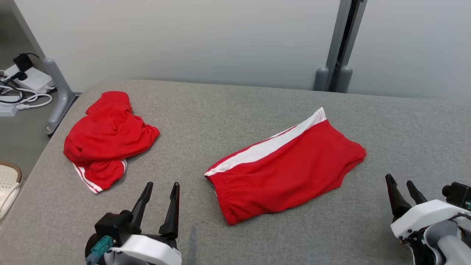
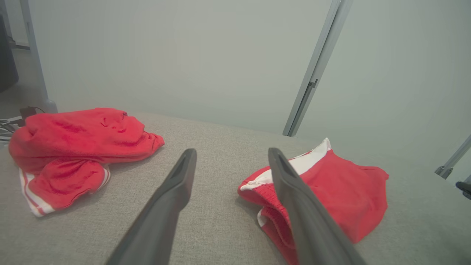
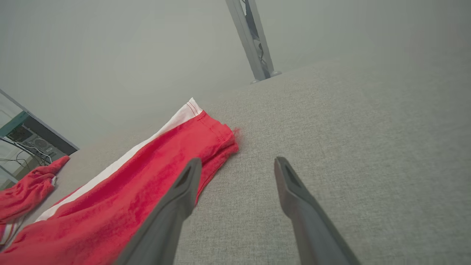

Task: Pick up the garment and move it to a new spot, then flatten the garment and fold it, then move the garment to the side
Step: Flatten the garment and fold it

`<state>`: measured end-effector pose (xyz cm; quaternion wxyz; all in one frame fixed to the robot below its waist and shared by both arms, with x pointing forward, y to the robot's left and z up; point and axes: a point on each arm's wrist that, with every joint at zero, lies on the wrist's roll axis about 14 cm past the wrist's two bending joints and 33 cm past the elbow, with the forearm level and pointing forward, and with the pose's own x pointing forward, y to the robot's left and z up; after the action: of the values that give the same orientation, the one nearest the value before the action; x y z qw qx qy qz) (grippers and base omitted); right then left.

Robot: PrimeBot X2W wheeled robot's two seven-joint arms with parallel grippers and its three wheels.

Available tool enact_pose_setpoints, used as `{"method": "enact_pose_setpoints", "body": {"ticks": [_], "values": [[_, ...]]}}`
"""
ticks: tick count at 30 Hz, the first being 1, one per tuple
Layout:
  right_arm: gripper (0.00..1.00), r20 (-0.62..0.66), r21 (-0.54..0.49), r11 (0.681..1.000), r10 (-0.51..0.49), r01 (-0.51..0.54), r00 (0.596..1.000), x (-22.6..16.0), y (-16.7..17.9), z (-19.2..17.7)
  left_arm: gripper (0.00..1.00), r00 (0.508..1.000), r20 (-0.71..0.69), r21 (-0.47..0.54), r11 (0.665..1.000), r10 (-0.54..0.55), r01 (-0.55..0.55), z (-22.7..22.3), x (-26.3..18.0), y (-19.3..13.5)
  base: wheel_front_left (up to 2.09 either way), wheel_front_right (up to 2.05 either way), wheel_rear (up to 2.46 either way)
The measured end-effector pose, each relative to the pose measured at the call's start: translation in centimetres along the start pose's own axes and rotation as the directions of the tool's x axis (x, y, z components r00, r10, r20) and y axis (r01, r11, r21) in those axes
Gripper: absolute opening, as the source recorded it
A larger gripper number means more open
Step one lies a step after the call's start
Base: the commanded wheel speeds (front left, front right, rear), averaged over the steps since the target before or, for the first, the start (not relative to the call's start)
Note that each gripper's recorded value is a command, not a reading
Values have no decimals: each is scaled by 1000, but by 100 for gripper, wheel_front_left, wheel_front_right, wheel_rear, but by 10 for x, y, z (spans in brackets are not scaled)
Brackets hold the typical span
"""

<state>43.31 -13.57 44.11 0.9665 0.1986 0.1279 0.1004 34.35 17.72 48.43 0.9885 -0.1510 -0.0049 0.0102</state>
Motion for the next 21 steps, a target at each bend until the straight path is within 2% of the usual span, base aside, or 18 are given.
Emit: {"method": "enact_pose_setpoints", "body": {"ticks": [5,7,11,21], "values": [[100,-75,116,993,-3,12,997,16,5,-9,100,1000,-9,-13,1000,18,-18,-3,-3,4,0,0,0],[100,-119,160,987,8,11,993,23,11,-15,100,999,-8,-45,998,45,-45,-3,-4,11,0,0,0],[100,-204,252,968,33,20,978,37,20,-27,100,998,-18,-42,997,65,-66,-5,-8,16,0,0,0],[100,-347,356,930,41,91,937,68,22,-49,100,986,-1,-30,986,165,-165,2,-19,41,0,0,0]]}}
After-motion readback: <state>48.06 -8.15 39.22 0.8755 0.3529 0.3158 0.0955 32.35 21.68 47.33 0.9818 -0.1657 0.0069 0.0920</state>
